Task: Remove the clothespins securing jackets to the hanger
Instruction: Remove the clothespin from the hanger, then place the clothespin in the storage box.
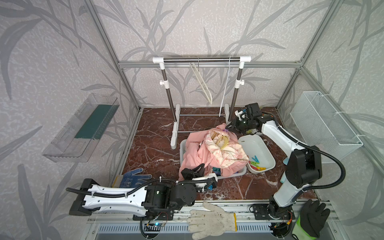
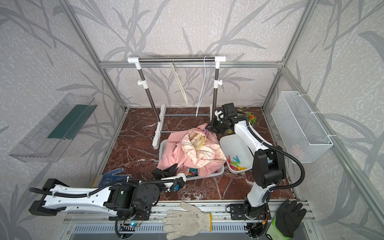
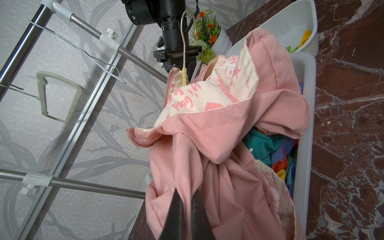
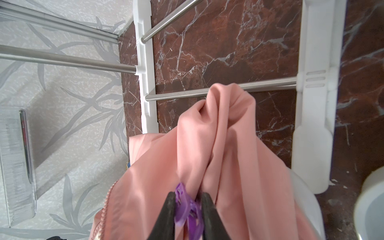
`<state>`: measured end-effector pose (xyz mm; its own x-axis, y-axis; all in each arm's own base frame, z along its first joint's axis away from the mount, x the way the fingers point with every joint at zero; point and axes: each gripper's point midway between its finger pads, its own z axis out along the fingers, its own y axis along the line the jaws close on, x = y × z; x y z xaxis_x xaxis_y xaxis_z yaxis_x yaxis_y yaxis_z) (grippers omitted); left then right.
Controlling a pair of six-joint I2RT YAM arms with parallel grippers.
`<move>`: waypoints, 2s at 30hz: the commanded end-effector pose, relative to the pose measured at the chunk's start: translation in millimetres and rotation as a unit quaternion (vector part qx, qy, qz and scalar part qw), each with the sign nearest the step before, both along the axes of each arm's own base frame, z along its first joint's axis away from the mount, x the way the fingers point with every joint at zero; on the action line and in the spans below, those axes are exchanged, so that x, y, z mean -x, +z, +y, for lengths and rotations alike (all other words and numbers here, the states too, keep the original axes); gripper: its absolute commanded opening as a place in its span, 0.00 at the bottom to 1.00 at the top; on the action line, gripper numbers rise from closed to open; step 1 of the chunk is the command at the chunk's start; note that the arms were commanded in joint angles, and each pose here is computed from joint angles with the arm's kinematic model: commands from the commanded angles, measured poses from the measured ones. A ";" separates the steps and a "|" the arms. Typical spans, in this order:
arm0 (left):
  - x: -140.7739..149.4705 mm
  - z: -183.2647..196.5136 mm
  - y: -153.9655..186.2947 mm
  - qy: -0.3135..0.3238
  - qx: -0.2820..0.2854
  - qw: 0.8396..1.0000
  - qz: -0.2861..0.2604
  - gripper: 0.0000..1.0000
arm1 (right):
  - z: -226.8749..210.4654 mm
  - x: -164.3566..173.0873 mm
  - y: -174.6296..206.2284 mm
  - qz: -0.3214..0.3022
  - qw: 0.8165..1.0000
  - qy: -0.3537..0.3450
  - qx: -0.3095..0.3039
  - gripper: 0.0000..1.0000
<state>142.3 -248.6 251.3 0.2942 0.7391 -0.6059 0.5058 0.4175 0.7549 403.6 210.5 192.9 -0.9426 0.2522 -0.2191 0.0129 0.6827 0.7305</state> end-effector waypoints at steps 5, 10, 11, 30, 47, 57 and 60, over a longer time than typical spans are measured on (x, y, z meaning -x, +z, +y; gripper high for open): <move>-1.0 5.5 10.0 0.010 0.021 1.000 -0.002 0.00 | -9.8 -1.6 22.1 -0.041 0.999 -0.017 0.013 0.01; -2.5 9.1 6.8 0.019 0.016 1.000 -0.003 0.00 | -26.5 -5.0 33.3 -0.066 0.997 -0.042 0.019 0.00; -2.7 10.1 5.7 0.020 0.015 1.000 -0.001 0.00 | -32.2 -6.2 36.9 -0.065 0.996 -0.057 0.013 0.00; 0.2 22.1 16.0 0.015 0.091 0.996 0.021 0.00 | -163.1 60.1 -67.3 -0.006 0.955 -0.195 0.223 0.00; 4.6 33.8 32.5 -0.001 0.157 0.987 0.041 0.00 | -166.0 64.1 -38.1 -0.063 0.953 -0.167 0.245 0.82; 5.9 41.5 56.3 -0.006 0.250 0.965 0.075 0.00 | -103.6 97.1 72.2 -0.338 0.917 -0.088 0.195 0.82; 5.2 45.8 65.6 -0.005 0.279 0.956 0.085 0.00 | -89.2 112.0 90.8 -0.388 0.905 -0.062 0.163 0.82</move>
<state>137.7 -206.9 287.1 0.1937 0.4388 -0.8775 0.5895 0.6629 0.4616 296.5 112.3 271.1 -0.5160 0.1887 -0.8355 -0.2363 0.9062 0.3506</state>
